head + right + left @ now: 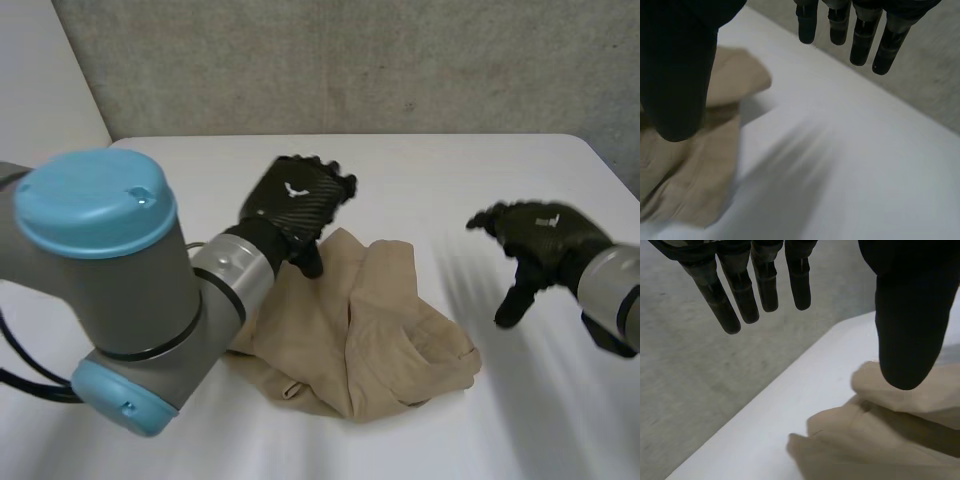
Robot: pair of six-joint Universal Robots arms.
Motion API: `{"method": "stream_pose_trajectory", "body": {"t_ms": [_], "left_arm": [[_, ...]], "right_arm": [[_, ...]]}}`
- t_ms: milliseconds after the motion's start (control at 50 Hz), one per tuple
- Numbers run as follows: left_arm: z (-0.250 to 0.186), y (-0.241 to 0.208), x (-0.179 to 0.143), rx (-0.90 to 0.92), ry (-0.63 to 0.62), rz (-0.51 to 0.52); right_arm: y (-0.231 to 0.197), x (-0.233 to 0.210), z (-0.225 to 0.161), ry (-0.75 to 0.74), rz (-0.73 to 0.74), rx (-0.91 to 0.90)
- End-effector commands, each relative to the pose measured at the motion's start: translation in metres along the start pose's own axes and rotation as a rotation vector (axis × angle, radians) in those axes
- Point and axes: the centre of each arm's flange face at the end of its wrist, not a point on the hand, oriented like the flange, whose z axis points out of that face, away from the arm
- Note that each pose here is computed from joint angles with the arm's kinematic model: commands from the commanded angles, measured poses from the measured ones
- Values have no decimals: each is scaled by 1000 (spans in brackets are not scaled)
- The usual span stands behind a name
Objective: Fold the shorts.
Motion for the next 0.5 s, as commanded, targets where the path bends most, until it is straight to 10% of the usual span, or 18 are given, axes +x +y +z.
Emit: {"method": "stream_pose_trajectory", "body": {"t_ms": [20, 500], "left_arm": [[17, 14, 17, 13, 139, 119], [48, 73, 48, -61, 309, 308]], "right_arm": [[39, -13, -1, -95, 35, -69], [89, -32, 11, -168, 58, -95]]}}
